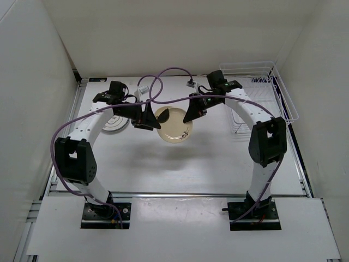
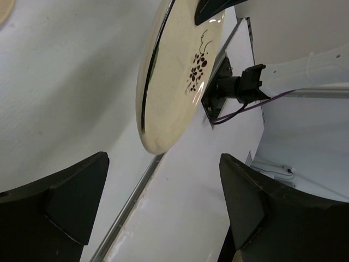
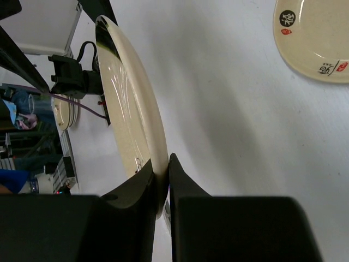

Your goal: Unload the plates from the dish rack

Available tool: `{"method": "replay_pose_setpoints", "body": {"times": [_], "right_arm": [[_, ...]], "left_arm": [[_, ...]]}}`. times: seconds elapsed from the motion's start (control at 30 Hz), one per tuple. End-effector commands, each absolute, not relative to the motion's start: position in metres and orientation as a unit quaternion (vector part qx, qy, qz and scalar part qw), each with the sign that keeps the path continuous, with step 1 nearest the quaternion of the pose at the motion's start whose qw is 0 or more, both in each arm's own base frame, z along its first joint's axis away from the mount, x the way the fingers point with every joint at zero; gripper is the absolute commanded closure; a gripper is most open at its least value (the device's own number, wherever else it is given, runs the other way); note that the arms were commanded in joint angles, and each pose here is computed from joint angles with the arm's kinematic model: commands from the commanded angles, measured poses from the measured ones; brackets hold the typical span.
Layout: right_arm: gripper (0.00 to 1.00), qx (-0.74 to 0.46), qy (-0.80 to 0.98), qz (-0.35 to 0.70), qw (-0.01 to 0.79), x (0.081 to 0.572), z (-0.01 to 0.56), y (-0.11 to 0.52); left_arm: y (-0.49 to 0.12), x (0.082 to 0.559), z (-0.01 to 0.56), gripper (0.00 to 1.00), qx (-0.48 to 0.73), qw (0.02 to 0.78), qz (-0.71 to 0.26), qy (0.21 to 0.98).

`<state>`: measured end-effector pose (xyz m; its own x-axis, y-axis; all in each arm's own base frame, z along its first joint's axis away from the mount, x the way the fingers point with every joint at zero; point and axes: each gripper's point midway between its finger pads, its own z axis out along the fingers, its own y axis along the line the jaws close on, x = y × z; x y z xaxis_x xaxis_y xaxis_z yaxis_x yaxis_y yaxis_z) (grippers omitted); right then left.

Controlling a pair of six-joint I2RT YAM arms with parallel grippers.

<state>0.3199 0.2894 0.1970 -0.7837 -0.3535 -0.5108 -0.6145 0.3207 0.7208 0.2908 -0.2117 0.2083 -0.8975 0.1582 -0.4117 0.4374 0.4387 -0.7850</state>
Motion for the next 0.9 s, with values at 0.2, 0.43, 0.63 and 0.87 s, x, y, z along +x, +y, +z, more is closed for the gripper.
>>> {"method": "replay_pose_setpoints", "body": {"times": [0.2,0.43,0.63,0.87], "right_arm": [[1.0,-0.316,0.768,0.535,0.156,0.335,0.225,0.304],[1.0,-0.313,0.757,0.555,0.143,0.332,0.231,0.316],[1.0,-0.317,0.751,0.567,0.12,0.321,0.227,0.328],[1.0,-0.324,0.745,0.572,0.115,0.32,0.227,0.338]], "left_arm": [[-0.213,0.311,0.203,0.34,0.183,0.154,-0.486,0.841],[-0.215,0.324,0.191,0.43,0.172,0.138,-0.487,0.845],[-0.217,0.328,0.191,0.52,0.173,0.136,-0.492,0.842],[-0.218,0.326,0.193,0.9,0.179,0.136,-0.499,0.837]]}}
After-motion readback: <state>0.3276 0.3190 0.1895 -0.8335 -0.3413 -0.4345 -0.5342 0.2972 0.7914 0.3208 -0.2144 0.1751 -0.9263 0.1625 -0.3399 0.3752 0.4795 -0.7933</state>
